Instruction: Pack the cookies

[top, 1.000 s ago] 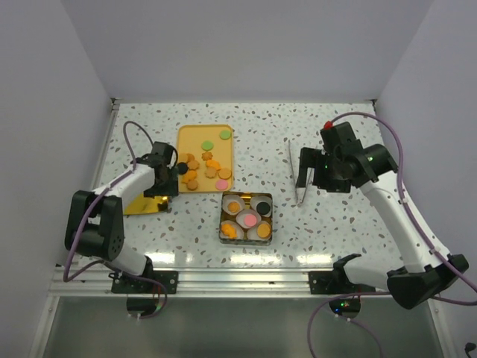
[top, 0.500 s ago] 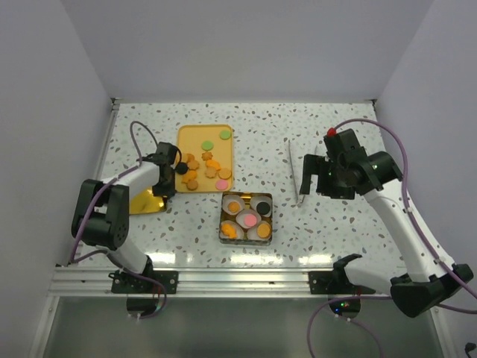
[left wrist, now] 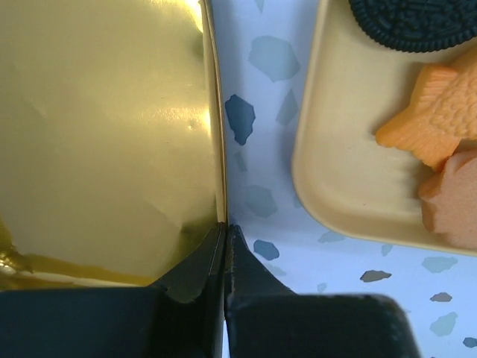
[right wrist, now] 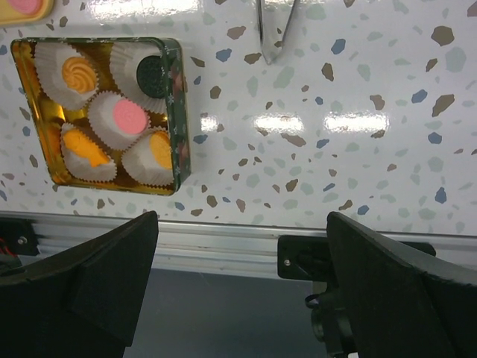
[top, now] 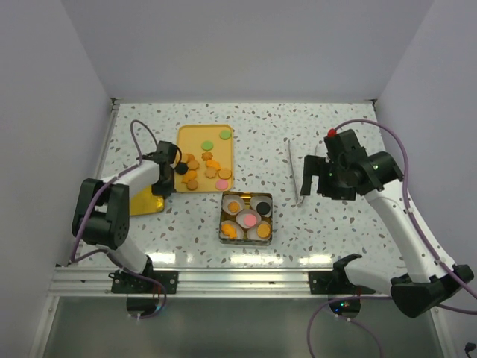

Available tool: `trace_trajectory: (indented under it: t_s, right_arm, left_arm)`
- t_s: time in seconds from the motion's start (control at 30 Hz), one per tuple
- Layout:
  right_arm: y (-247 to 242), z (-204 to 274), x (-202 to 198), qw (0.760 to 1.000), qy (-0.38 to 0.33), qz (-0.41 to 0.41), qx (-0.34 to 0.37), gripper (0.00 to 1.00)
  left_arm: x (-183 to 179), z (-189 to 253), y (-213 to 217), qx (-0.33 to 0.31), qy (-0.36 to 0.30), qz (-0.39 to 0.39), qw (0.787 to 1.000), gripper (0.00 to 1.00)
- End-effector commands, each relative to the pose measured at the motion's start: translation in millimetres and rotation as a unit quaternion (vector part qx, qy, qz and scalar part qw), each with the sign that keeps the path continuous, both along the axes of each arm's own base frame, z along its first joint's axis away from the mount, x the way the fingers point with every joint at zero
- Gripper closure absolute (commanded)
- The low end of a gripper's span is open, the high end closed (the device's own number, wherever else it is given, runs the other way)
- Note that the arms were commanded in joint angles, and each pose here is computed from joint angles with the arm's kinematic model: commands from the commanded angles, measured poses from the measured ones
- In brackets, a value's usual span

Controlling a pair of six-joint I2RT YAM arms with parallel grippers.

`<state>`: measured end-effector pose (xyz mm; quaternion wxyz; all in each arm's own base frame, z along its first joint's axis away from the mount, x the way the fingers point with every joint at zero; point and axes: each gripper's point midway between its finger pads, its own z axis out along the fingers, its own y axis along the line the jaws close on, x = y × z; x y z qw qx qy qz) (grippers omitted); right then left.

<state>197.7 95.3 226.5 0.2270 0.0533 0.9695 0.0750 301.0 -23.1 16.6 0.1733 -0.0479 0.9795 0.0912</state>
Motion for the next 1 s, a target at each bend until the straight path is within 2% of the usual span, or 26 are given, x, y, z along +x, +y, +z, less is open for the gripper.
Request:
trace_trajectory:
  t_s: [0.0, 0.2, 0.33, 0.4, 0.43, 0.57, 0.6, 0.7, 0.77, 0.8, 0.83, 0.87, 0.9, 0.93, 0.97]
  right_arm:
    - [-1.0, 20.0, 1.3, 1.0, -0.024, 0.002, 0.003, 0.02]
    - [9.7, 49.0, 24.6, 0.998, -0.054, 0.043, 0.005, 0.01]
    - [24.7, 73.9, 55.9, 0.996, -0.065, 0.05, 0.032, 0.01]
    - [48.1, 91.0, 71.9, 0.992, -0.072, 0.058, 0.087, 0.01]
    - [57.7, 97.3, 76.2, 0.989, -0.075, 0.064, 0.11, 0.01]
    - [121.8, 144.3, 93.4, 0.942, -0.123, 0.124, 0.287, 0.01]
    - [136.2, 174.1, 97.3, 0.915, -0.157, 0.131, 0.347, 0.01]
    - [156.1, 195.3, 108.2, 0.881, -0.169, 0.137, 0.42, 0.01]
    - [164.2, 203.4, 111.8, 0.868, -0.164, 0.147, 0.445, 0.01]
    - [172.3, 209.6, 113.9, 0.854, -0.158, 0.162, 0.468, 0.01]
    - [176.2, 209.0, 115.7, 0.847, -0.154, 0.167, 0.48, 0.01]
    - [180.8, 224.3, 118.7, 0.827, -0.17, 0.173, 0.507, 0.01]
    - [183.6, 230.4, 116.5, 0.815, -0.172, 0.183, 0.523, 0.01]
    - [184.4, 225.2, 119.0, 0.81, -0.168, 0.178, 0.533, 0.01]
    - [186.0, 240.0, 119.7, 0.79, -0.182, 0.18, 0.557, 0.01]
  left_arm:
    - [8.5, 29.1, 7.8, 0.012, -0.019, 0.022, 0.999, 1.0]
    - [35.7, 112.0, -3.2, -0.027, -0.084, 0.04, 0.995, 1.0]
    - [61.8, 196.3, -18.4, -0.077, -0.173, 0.039, 0.981, 1.0]
    - [62.2, 221.3, -24.0, -0.097, -0.185, 0.038, 0.977, 1.0]
    - [70.7, 251.2, -27.2, -0.11, -0.217, 0.036, 0.969, 1.0]
    - [75.1, 315.4, -63.2, -0.215, -0.27, -0.01, 0.938, 1.0]
    - [77.2, 335.6, -71.3, -0.24, -0.294, -0.023, 0.925, 1.0]
    - [66.0, 380.7, -98.0, -0.323, -0.331, -0.06, 0.885, 1.0]
    - [54.5, 403.2, -116.6, -0.385, -0.335, -0.079, 0.856, 1.0]
    - [48.7, 425.7, -123.3, -0.409, -0.362, -0.098, 0.832, 1.0]
    - [37.6, 440.4, -135.6, -0.453, -0.356, -0.112, 0.81, 1.0]
    - [30.7, 453.2, -141.8, -0.476, -0.364, -0.125, 0.791, 1.0]
    - [23.1, 473.7, -147.1, -0.498, -0.391, -0.147, 0.76, 1.0]
    - [11.4, 483.1, -155.5, -0.526, -0.384, -0.17, 0.739, 1.0]
    - [4.7, 502.7, -159.7, -0.556, -0.396, -0.175, 0.71, 1.0]
